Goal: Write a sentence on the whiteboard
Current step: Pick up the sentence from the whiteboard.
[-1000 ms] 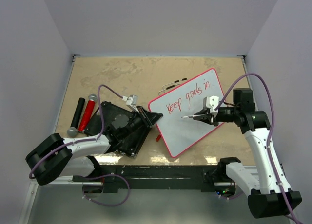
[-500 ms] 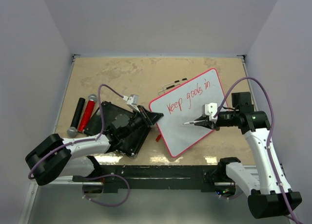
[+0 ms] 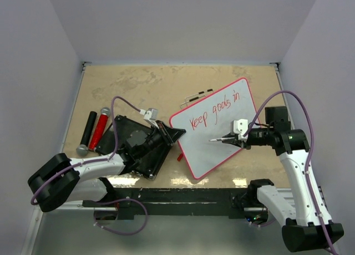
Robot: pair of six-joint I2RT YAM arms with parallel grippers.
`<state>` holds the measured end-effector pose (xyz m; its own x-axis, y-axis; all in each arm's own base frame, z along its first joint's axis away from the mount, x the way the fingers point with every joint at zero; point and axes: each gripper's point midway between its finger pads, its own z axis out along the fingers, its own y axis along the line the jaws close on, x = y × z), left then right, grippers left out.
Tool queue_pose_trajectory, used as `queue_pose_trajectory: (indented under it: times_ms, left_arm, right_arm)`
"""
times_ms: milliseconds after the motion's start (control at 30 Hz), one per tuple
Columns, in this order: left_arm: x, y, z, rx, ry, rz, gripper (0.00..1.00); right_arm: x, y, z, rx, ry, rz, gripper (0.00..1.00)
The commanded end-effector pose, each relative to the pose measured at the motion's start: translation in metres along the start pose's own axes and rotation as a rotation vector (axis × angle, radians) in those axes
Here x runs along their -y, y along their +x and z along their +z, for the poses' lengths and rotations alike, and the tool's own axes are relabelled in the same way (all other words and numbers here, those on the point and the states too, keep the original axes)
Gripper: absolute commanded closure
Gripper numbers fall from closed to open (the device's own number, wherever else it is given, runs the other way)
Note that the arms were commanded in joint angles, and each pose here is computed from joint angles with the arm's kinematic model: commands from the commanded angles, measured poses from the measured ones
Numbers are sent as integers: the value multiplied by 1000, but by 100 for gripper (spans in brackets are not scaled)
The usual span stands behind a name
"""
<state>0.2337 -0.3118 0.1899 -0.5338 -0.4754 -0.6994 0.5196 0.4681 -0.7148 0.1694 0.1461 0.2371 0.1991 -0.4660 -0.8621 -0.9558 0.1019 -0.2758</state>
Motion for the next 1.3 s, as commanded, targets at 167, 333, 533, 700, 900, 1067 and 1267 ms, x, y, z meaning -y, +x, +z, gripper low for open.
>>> queue_pose_trajectory:
  times_ms: [167, 333, 533, 700, 900, 1067, 1267]
  left_arm:
    - [-1, -1, -4, 10, 12, 88, 100]
    - [0, -1, -4, 10, 14, 88, 100]
    - [0, -1, -4, 10, 14, 88, 100]
    - [0, -2, -3, 12, 16, 89, 100]
    - [-1, 0, -4, 10, 16, 92, 100]
    - [0, 0, -5, 12, 22, 92, 100]
    - [-2, 2, -7, 10, 25, 98, 100]
  right_arm:
    - [-1, 6, -1, -31, 6, -20, 100]
    - [-2, 6, -2, -33, 1, -33, 100]
    - [-3, 7, -2, -40, -1, -32, 100]
    - [-3, 7, -3, -44, 1, -32, 100]
    - [-3, 8, -3, -45, 1, -32, 100]
    - [-2, 8, -3, -46, 0, -29, 100]
    - [-1, 0, -4, -31, -2, -27, 100]
